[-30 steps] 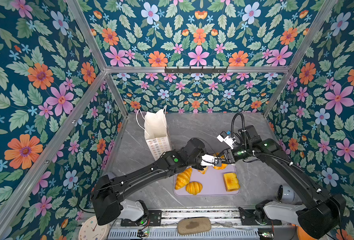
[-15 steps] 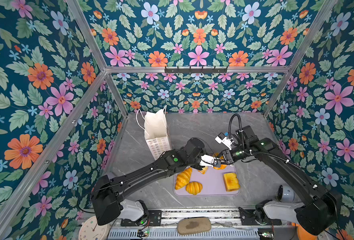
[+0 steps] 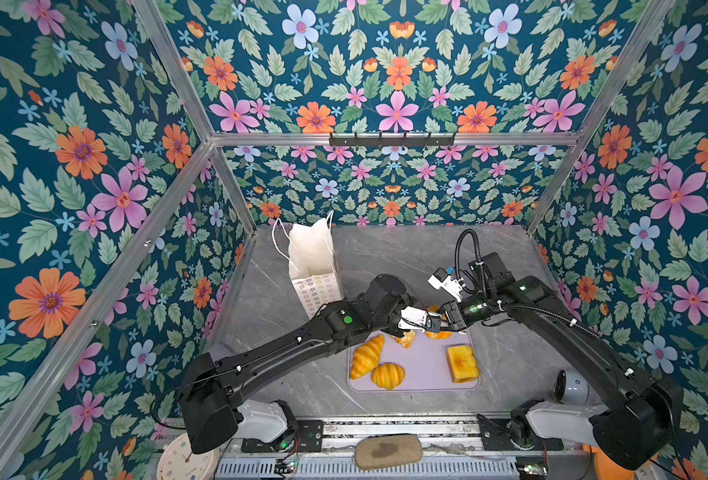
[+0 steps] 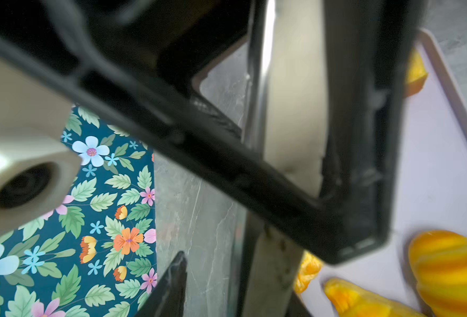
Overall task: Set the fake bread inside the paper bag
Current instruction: 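Move the left gripper to the bag handles while the right lowers the tongs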
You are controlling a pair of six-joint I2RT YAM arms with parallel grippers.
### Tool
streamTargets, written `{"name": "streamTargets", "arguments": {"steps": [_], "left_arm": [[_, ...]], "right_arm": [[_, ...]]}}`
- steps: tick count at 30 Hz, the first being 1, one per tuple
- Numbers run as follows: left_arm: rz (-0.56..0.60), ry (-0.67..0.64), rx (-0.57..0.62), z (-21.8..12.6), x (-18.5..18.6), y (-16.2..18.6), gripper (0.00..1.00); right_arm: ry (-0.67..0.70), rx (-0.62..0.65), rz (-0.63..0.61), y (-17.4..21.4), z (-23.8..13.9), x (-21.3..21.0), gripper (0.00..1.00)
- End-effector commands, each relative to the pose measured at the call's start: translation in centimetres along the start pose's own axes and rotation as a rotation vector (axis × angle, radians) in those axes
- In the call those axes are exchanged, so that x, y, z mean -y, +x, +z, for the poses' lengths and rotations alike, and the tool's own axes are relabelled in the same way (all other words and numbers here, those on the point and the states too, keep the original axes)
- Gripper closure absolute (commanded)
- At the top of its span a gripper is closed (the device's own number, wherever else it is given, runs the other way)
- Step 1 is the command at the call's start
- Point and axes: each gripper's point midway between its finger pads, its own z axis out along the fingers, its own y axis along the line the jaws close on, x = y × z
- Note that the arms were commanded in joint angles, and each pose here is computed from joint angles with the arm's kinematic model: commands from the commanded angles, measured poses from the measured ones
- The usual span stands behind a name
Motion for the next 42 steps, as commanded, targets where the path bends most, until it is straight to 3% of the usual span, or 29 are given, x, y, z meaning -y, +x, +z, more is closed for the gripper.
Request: {"name": "streamTargets", "arguments": {"steps": [1, 8, 14, 18, 23, 33, 42], "left_arm": [[-0.063, -0.092, 0.051, -1.1, -1.8, -1.0, 0.51], [-0.266, -0.221, 0.158, -5.4, -2.2, -0.5, 0.46], [-0.580, -0.364, 0.242, -9.6, -4.4, 1.5, 0.41], [-0.889, -0.505, 0.209, -13.0, -7.5, 4.2, 0.36], [-1.107, -0.638, 0.125, -17.0, -9.6, 6.5, 0.36], [-1.275, -0.818, 0.053, -23.6, -12.0, 8.1, 0.32], [-1.294, -0.819, 0.032, -24.9, -12.0, 8.2, 0.33]], "right_arm": [[0.075, 0.000, 0.023, 0.4, -0.5, 0.7, 0.84], [0.324, -0.041, 0.103, 2.1, -1.9, 4.2, 0.84], [0.550, -0.098, 0.115, 3.1, -3.2, 6.3, 0.83], [0.672, -0.178, 0.076, 3.5, -3.3, 7.2, 0.80], [0.732, -0.233, 0.052, 3.4, -3.3, 7.2, 0.74], [0.725, -0.311, -0.035, 2.0, -1.4, 5.8, 0.61], [0.732, -0.402, -0.080, 2.1, 0.2, 5.9, 0.54]]}}
